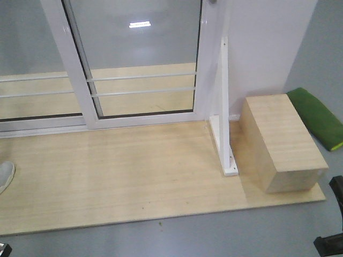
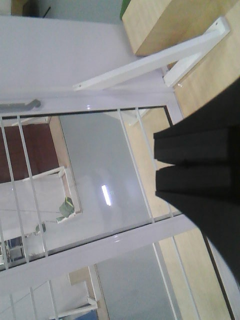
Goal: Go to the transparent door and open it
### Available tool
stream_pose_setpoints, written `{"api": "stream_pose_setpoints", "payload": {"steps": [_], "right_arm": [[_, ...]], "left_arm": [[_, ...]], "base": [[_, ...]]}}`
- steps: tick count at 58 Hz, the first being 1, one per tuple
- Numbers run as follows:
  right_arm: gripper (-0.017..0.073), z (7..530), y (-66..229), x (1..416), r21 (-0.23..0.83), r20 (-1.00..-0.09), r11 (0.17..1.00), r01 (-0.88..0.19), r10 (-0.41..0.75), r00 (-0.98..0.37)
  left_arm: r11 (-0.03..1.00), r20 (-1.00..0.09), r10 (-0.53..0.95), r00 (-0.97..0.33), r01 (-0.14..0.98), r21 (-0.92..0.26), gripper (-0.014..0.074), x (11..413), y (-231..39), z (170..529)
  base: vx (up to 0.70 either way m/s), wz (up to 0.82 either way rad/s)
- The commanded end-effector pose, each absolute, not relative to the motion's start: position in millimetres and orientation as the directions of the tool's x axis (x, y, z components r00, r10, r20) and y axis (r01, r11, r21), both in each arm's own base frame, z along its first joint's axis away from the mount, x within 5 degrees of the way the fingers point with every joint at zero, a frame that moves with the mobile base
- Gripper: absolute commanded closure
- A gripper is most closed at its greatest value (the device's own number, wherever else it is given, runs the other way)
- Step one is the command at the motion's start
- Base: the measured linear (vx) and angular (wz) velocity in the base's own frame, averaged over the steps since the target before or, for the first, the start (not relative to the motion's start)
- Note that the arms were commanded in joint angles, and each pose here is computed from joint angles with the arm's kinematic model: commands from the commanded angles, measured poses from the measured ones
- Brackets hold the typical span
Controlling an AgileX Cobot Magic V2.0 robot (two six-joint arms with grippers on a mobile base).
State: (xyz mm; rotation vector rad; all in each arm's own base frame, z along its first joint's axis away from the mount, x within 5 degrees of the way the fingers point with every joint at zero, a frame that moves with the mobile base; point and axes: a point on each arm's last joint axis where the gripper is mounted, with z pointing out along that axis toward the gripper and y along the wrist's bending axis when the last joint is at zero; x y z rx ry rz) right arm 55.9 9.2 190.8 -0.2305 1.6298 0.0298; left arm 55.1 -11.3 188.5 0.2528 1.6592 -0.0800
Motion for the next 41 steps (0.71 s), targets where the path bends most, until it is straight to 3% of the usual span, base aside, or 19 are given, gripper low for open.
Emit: {"api": "stream_pose_setpoints", "payload": {"steps": [1, 41], "right_arm": [[0.0559, 193.8, 8.7, 55.8, -0.124, -0.992, 0.981, -0.152, -0.122, 0.023], [0.0559, 193.8, 8.7, 55.8, -0.124, -0.992, 0.981, -0.152, -0.122, 0.023]], "left_arm": [[0.973, -0.995, 0.100, -0.017, 0.208, 0.094, 0.0599, 55.4, -11.6, 188.5], [0.973, -0.995, 0.100, -0.017, 0.208, 0.094, 0.0599, 55.4, -11.6, 188.5]], "base": [[0.65, 0.31], [0.55, 0.14]]}}
